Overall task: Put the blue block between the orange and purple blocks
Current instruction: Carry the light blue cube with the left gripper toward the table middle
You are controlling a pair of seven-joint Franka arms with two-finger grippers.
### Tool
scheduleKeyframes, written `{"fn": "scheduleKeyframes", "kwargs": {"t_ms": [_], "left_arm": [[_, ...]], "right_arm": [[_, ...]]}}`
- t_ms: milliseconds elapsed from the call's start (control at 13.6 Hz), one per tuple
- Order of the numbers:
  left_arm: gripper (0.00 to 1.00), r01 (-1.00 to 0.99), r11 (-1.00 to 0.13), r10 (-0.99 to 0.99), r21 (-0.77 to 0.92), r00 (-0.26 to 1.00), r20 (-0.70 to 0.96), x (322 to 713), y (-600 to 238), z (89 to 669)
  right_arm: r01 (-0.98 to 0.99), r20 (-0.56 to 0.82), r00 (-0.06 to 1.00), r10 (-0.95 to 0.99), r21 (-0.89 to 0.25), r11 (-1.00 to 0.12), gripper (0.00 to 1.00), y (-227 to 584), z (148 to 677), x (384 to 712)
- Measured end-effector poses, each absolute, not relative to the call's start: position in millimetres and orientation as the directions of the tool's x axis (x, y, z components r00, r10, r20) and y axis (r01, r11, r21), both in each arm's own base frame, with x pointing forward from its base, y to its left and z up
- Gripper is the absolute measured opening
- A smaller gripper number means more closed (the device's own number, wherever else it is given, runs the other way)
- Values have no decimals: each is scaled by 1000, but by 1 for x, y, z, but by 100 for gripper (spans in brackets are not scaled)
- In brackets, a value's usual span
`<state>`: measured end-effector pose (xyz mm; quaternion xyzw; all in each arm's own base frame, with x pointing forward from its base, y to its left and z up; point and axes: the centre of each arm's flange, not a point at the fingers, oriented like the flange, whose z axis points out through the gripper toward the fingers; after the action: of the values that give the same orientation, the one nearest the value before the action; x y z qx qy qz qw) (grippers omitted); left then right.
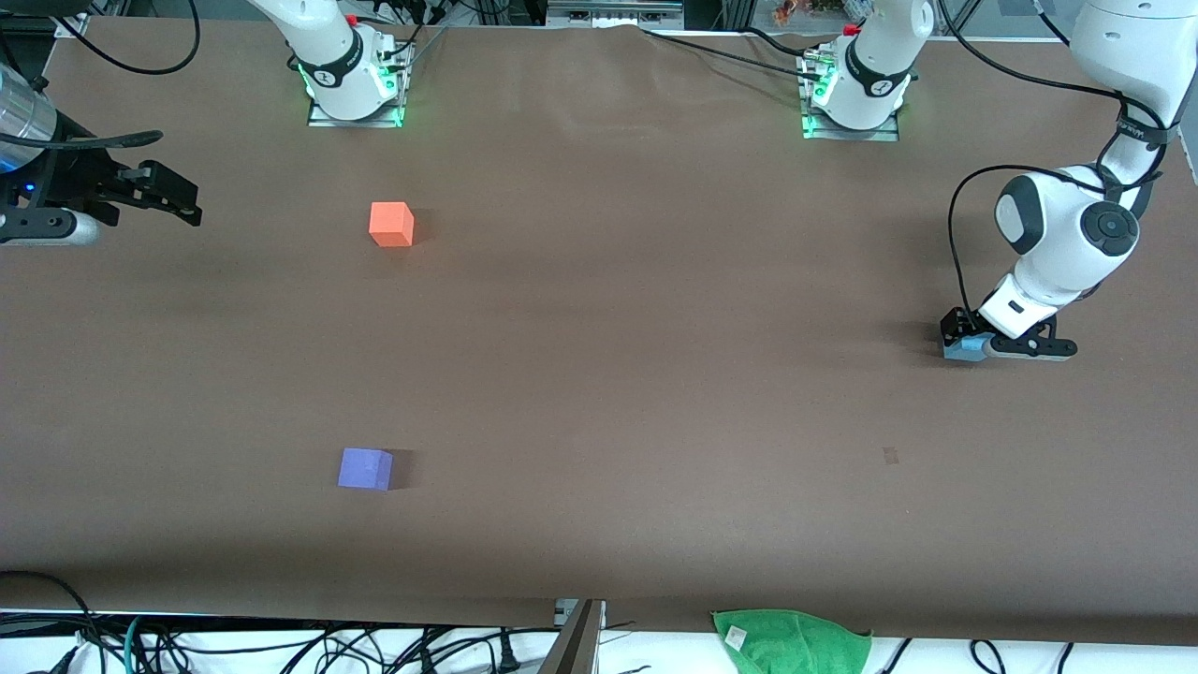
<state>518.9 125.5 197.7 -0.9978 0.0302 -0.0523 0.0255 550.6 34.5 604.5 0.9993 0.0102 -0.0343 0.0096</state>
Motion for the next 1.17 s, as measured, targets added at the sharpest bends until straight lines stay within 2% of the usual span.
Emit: {"fn": "scheduleKeyframes", "kwargs": {"t_ms": [73, 147, 440, 734, 954, 1174], "left_arm": [[62, -57, -997, -63, -55, 992, 106, 520, 126, 199], [60, -57, -997, -63, -56, 992, 109, 521, 126, 200], [60, -73, -996, -79, -58, 991, 111, 536, 119, 227], [59, -137, -990, -135, -26, 990, -45, 578, 86, 315], [59, -172, -985, -173, 18, 979, -104, 601, 18, 376], [59, -121, -991, -125, 48, 989, -85, 603, -92, 406]], "right_arm": [[21, -69, 997, 20, 18, -1000, 100, 34, 604, 551], [21, -70, 997, 20, 18, -1000, 100, 34, 604, 551], [20, -74, 997, 19, 19, -1000, 100, 34, 604, 550], [15, -75, 997, 14, 19, -1000, 100, 31, 604, 550], [6, -77, 997, 5, 19, -1000, 100, 26, 603, 551], [5, -78, 997, 3, 19, -1000, 100, 25, 603, 551]]}}
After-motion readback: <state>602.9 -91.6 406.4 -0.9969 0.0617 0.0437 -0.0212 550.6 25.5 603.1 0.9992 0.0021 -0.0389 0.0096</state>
